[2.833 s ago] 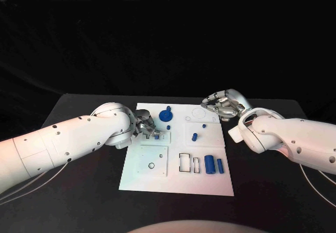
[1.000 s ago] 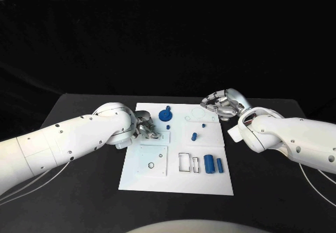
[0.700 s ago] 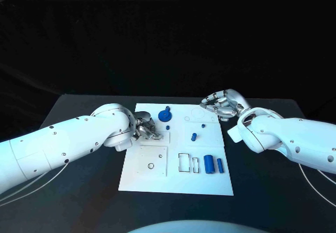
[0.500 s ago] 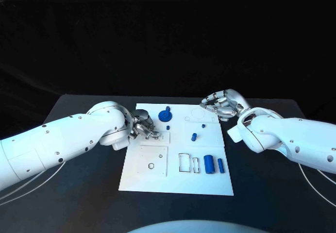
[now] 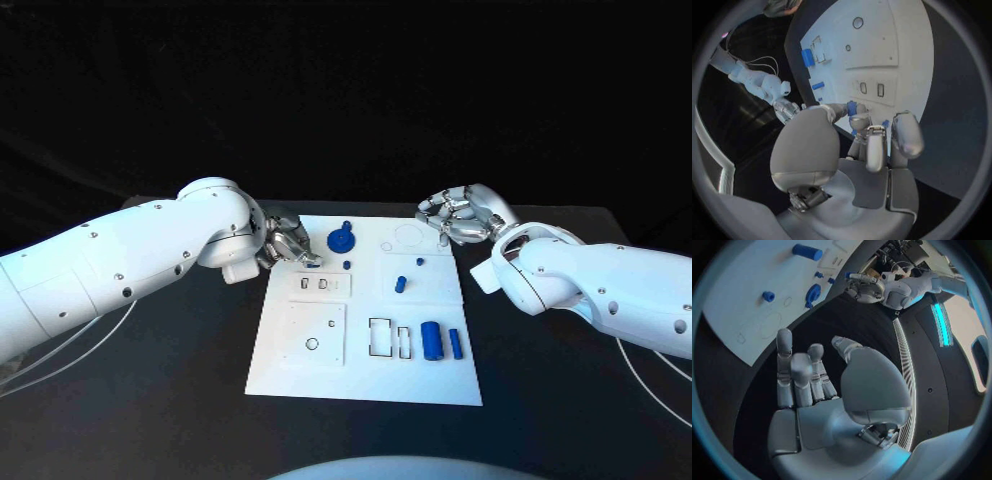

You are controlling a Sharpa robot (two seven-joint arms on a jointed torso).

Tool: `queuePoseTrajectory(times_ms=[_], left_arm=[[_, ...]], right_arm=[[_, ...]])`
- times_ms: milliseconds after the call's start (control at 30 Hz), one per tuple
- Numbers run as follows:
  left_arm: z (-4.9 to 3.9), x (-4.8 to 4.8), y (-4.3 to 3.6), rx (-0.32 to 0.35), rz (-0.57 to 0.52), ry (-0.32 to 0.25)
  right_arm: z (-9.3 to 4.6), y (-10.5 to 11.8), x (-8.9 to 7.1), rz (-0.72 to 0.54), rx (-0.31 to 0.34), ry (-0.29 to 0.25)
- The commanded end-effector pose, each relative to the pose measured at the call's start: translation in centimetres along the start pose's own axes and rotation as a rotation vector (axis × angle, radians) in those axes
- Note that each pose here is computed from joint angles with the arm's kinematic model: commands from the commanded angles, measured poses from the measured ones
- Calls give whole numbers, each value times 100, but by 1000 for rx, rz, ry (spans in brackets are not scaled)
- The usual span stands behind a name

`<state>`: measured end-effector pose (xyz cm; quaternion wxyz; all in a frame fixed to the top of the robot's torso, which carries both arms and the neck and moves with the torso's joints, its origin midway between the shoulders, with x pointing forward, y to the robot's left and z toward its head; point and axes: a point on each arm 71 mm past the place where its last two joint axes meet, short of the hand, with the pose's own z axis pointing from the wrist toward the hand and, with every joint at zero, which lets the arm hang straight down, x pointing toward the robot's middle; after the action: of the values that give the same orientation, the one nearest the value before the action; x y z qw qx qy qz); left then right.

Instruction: Assemble the parts on the task board

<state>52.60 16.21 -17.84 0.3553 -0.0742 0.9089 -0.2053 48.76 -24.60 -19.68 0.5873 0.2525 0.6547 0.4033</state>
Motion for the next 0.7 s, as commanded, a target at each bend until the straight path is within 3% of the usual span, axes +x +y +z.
queuePoseTrajectory(times_ms=[33,267,433,700], left_arm=[[25,37,-11,-2,19,174],[102,-51,-2,-29,17,238],[174,-63,-23,-47,25,282],[289,-50,-112,-66,26,277]], right_arm=[[37,33,-21,50,-35,21],[123,70,-132,80,-70,12],[176,106,-194,89,-97,2],[223,206,-206,96,-147,-2]])
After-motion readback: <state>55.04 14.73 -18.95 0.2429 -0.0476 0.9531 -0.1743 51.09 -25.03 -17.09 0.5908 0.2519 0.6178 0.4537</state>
